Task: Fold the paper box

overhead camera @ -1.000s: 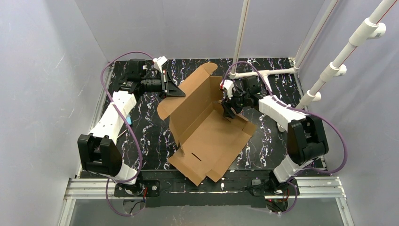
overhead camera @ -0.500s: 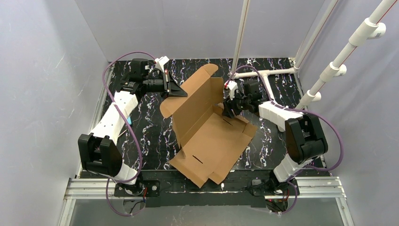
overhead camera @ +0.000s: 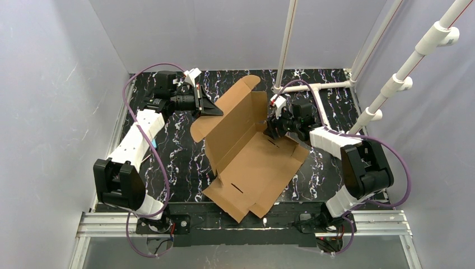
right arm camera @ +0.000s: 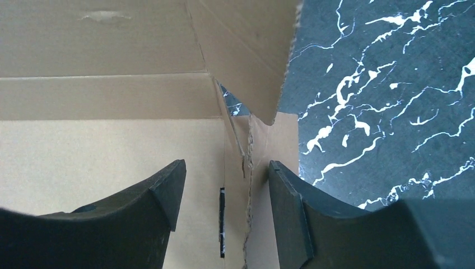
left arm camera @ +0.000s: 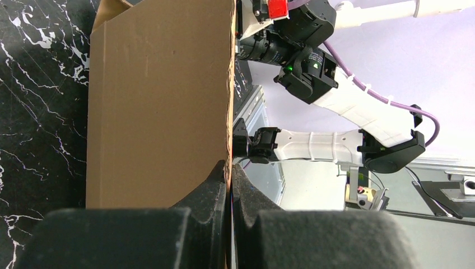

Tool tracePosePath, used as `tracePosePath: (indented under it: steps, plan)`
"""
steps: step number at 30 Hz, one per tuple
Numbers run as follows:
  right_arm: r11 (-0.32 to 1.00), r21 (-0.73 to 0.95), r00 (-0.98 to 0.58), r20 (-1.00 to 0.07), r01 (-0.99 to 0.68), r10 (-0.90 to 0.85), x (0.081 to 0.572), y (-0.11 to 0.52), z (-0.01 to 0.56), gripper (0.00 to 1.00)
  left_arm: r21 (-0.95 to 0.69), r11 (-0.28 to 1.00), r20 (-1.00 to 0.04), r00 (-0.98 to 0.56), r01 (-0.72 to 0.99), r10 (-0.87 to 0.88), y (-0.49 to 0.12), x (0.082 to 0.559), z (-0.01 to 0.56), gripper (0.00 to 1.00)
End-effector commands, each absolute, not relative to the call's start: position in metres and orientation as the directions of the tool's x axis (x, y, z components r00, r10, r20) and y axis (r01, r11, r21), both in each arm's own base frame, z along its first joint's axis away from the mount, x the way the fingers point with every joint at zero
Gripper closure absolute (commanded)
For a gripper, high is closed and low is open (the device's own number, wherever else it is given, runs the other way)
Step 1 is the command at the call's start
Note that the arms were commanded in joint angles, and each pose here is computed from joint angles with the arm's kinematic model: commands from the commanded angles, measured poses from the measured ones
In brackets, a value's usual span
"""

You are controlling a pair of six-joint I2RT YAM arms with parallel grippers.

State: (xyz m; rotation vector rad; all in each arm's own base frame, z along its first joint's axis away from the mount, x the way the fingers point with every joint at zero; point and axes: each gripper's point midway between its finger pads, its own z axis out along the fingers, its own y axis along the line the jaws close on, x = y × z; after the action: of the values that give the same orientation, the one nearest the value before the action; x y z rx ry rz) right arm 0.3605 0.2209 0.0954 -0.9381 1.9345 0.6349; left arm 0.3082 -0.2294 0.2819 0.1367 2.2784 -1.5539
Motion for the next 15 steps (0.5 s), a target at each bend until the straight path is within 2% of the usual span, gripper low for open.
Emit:
tracePosePath:
  steps: [1, 4, 7, 15]
  plan:
    - [0.623, 0.007, -0.277, -0.900, -0.782, -0.337, 0.376, 0.217, 0.121, 0.36, -0.871, 0.356, -0.400, -0.909, 0.338, -0.116, -0.233, 0.300, 0.297, 1.00]
    - [0.649, -0.038, -0.286, -0.877, -0.760, -0.386, 0.379, 0.204, 0.118, 0.30, -0.864, 0.374, -0.402, -0.909, 0.338, -0.107, -0.232, 0.300, 0.294, 1.00]
    - [0.652, -0.056, -0.286, -0.868, -0.756, -0.406, 0.378, 0.197, 0.113, 0.29, -0.864, 0.379, -0.396, -0.912, 0.331, -0.106, -0.231, 0.301, 0.291, 1.00]
    - [0.661, -0.127, -0.280, -0.835, -0.740, -0.474, 0.375, 0.174, 0.110, 0.36, -0.847, 0.414, -0.401, -0.912, 0.334, -0.084, -0.228, 0.301, 0.283, 1.00]
